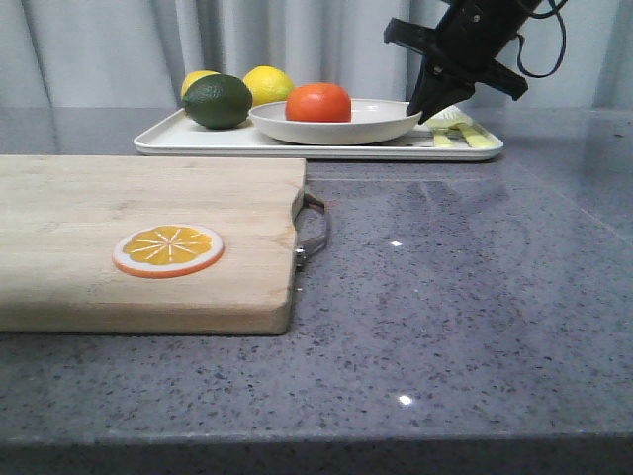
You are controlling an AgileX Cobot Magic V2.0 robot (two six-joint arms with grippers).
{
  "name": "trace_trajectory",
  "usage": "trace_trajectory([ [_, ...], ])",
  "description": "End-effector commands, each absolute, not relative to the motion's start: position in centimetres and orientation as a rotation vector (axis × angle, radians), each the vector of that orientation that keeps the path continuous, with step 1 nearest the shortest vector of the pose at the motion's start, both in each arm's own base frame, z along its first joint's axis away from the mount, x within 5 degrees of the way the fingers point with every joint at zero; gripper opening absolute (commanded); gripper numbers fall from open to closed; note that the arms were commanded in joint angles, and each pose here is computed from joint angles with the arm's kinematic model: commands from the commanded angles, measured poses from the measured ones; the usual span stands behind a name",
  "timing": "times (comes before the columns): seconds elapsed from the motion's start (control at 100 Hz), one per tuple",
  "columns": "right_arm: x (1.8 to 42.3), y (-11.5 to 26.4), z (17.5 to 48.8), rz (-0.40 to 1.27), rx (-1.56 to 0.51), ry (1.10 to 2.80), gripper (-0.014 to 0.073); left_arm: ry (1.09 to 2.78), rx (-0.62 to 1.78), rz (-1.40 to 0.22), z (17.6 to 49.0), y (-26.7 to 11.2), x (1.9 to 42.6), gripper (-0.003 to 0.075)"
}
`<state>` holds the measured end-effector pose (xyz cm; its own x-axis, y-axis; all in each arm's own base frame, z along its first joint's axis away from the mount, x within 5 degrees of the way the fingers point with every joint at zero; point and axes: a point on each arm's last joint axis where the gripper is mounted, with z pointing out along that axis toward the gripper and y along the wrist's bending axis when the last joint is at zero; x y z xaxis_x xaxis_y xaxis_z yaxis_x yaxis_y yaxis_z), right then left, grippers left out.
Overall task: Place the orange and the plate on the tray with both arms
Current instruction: 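Set the plate down on the tray, open and withdraw the right gripper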
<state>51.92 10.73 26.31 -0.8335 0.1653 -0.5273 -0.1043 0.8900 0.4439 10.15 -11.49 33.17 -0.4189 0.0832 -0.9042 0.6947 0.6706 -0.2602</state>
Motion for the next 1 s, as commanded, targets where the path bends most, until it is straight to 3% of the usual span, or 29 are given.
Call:
trace_trajectory([
  [0.0,51.1,10.5,31.3,0.654,0.037,2.339,0.0165,1.806,0.552,-0.813,34.9,-11.4,10.3,-0.0020],
  [0.35,49.6,10.1,33.2,0.592,-0.023,2.380,0.0154,1.807,0.553,-0.813,34.8,-11.4,10.3,-0.0020],
  [0.65,46.4,9.1,37.9,0.440,-0.099,2.380,-0.0071,1.807,0.553,-0.813,34.8,-11.4,10.3,-0.0020],
  [0.99,42.3,10.7,42.5,0.358,-0.250,2.332,-0.0068,1.809,0.555,-0.813,34.8,-11.4,10.3,-0.0020],
])
